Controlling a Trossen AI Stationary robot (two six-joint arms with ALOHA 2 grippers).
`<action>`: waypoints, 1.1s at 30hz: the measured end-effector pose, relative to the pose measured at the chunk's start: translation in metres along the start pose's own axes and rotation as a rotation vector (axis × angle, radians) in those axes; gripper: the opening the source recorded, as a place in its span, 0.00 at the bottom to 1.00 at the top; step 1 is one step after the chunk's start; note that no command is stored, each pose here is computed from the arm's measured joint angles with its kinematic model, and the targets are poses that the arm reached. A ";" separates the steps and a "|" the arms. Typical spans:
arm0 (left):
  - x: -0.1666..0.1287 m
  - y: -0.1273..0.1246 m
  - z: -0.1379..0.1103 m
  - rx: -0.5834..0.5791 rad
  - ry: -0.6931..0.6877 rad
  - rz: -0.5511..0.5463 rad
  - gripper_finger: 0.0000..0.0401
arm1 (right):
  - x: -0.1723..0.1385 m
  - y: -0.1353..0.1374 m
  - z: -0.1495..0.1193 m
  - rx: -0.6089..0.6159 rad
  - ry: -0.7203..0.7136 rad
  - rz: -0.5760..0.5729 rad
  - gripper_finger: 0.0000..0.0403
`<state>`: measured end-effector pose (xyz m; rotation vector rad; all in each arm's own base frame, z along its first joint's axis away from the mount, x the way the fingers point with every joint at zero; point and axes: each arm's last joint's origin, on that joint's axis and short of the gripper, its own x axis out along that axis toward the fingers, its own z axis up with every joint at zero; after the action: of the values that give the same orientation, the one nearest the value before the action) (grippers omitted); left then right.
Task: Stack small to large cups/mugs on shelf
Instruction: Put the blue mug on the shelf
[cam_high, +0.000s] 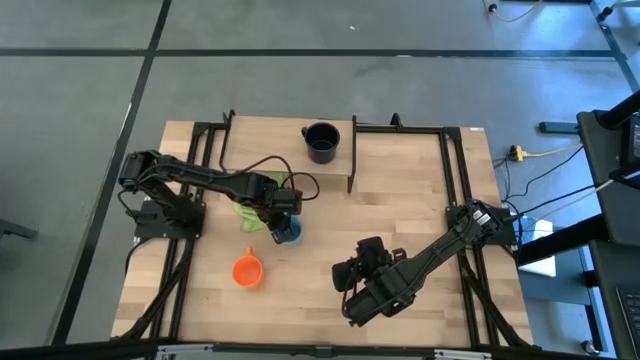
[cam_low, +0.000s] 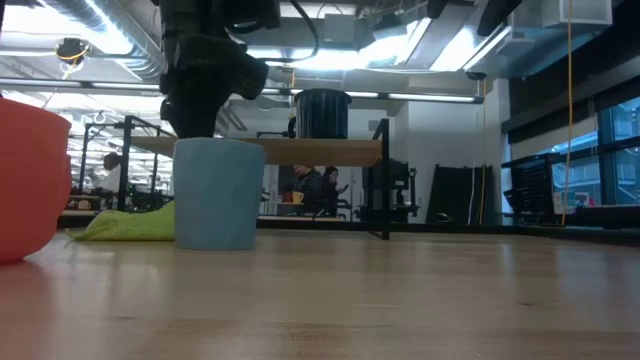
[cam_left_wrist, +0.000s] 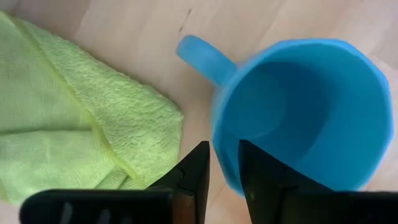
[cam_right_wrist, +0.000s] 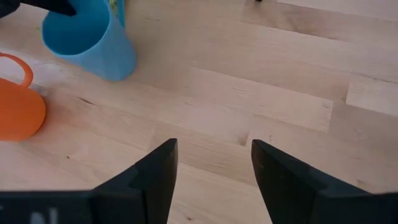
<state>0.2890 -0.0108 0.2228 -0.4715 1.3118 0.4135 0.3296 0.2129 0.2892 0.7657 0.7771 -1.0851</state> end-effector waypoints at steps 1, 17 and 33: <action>0.001 0.000 0.000 0.001 -0.002 0.001 0.20 | 0.000 0.000 0.000 0.000 0.001 0.000 0.51; 0.007 0.002 -0.004 0.009 -0.023 0.055 0.20 | 0.000 0.000 0.000 -0.001 0.008 -0.003 0.51; 0.015 0.006 -0.009 0.058 0.073 0.077 0.08 | 0.000 0.000 0.000 -0.001 0.008 -0.003 0.51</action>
<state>0.2818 -0.0106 0.2057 -0.3921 1.4121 0.4245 0.3295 0.2130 0.2892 0.7686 0.7851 -1.0848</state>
